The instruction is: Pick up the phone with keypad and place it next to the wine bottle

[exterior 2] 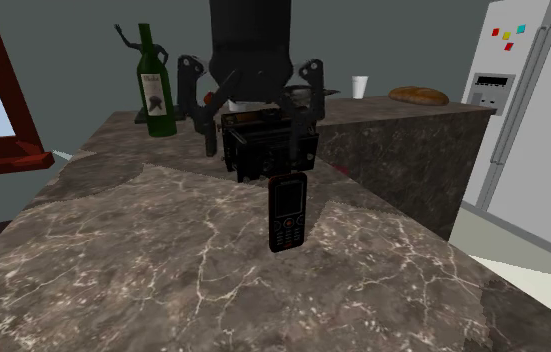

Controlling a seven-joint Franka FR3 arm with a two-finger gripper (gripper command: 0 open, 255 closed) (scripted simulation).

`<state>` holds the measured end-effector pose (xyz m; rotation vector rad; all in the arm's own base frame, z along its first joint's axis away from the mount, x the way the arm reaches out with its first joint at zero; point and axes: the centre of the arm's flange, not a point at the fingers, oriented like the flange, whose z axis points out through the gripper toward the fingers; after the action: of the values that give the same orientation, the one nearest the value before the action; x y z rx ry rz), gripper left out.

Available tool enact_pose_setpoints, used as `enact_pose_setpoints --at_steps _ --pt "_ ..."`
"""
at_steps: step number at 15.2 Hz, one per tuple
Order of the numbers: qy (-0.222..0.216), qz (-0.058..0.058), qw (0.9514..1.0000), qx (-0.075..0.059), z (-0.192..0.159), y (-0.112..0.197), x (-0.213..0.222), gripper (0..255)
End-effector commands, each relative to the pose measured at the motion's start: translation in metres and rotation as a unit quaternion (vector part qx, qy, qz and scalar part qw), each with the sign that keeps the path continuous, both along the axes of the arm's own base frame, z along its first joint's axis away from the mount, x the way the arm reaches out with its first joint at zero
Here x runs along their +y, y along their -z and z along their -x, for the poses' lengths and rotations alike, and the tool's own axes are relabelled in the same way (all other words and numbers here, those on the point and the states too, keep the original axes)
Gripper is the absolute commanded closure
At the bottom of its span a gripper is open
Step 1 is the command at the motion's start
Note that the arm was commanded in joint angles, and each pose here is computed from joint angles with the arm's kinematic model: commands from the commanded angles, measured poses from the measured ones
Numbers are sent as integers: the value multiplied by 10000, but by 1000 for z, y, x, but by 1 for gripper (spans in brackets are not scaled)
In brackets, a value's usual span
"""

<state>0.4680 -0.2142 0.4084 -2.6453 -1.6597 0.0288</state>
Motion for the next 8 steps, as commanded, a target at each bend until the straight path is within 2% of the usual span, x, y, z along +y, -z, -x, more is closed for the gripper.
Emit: enact_pose_setpoints --at_steps 1,3,8 --pt "-414 13 9991 -30 -19 11 -9 0" --pt "-726 20 9973 -52 -37 20 -15 0" --pt "-726 20 9973 -52 -37 46 -15 0"
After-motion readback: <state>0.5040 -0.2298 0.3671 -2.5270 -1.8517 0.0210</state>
